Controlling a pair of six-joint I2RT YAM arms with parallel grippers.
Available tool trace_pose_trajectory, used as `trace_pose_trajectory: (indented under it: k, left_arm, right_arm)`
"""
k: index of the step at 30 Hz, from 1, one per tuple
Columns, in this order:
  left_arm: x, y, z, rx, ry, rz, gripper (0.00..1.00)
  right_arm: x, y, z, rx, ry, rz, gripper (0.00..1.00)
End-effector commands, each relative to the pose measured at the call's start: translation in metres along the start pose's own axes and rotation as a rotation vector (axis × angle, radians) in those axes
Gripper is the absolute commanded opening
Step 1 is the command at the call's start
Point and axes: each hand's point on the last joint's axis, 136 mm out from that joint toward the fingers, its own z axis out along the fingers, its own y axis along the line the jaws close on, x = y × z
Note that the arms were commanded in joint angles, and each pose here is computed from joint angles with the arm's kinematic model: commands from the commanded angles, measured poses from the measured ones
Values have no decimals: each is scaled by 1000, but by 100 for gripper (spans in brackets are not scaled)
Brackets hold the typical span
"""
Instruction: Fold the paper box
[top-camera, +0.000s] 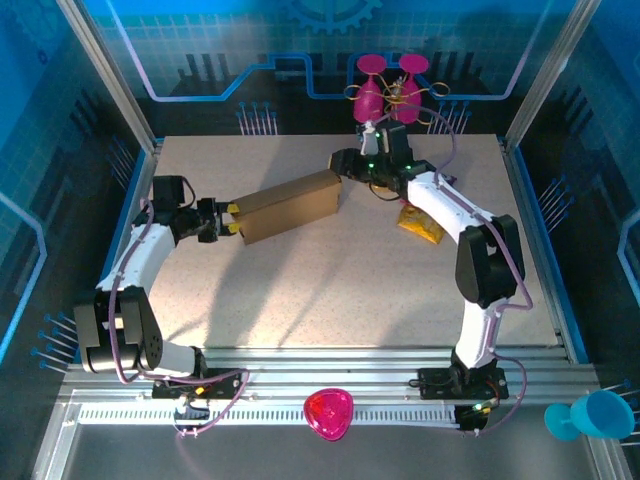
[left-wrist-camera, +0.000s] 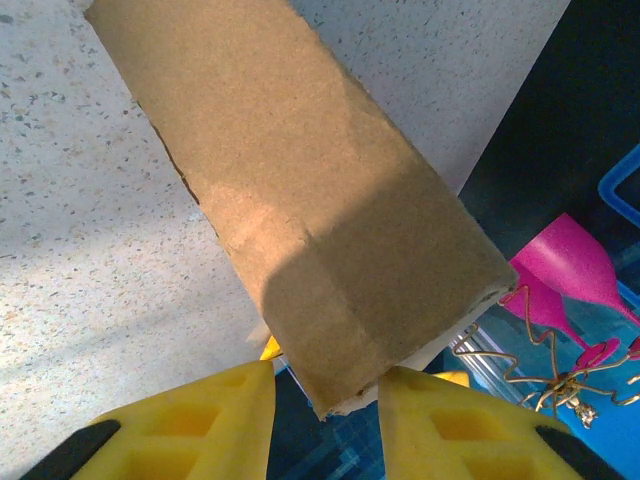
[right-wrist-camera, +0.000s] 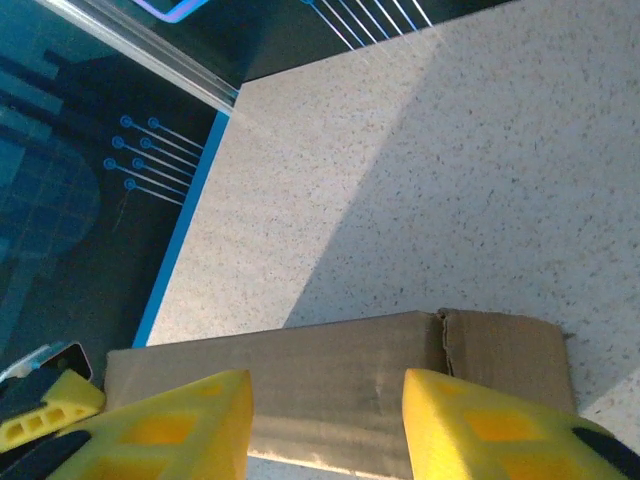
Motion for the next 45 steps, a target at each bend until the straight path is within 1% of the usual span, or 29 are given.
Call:
trace_pose_trajectory:
  k: [1, 3, 6, 13, 20, 24, 27, 30, 34, 37, 39, 41, 45]
  left_arm:
    - [-17, 45, 12, -162, -48, -91, 32]
    - [-17, 45, 12, -160, -43, -91, 32]
    - [-18, 46, 13, -165, -40, -89, 32]
    - [-20, 46, 14, -169, -37, -89, 32]
    - [-21, 48, 15, -175, -32, -83, 32]
    - [-23, 49, 16, -178, -33, -87, 32]
    - [-24, 49, 15, -177, -35, -86, 32]
    - [-24, 48, 15, -176, -33, -86, 32]
    - [-24, 49, 14, -176, -27, -85, 31]
    - [-24, 50, 15, -179, -17, -72, 19]
    - [-22, 50, 14, -184, -11, -55, 14]
    - [-20, 55, 11, -198, -8, -44, 12]
    - [-10, 69, 4, -218, 2, -22, 13]
  right_arm:
    - [9, -14, 8, 37, 70, 93, 40]
    - [16, -19, 10, 72, 102, 85, 39]
    - [22, -31, 5, 127, 102, 80, 38]
    - [34, -49, 8, 179, 141, 54, 28]
    - [45, -62, 6, 273, 180, -21, 27]
    - [51, -64, 6, 337, 217, -104, 16]
    - [58, -69, 8, 393, 252, -159, 12]
    - [63, -71, 9, 423, 275, -192, 5]
    - [70, -74, 11, 464, 312, -243, 2]
    - [70, -69, 9, 466, 310, -271, 2]
    - [67, -62, 7, 452, 290, -289, 2]
    - [61, -51, 2, 432, 259, -315, 3]
    - [58, -34, -11, 381, 205, -337, 5]
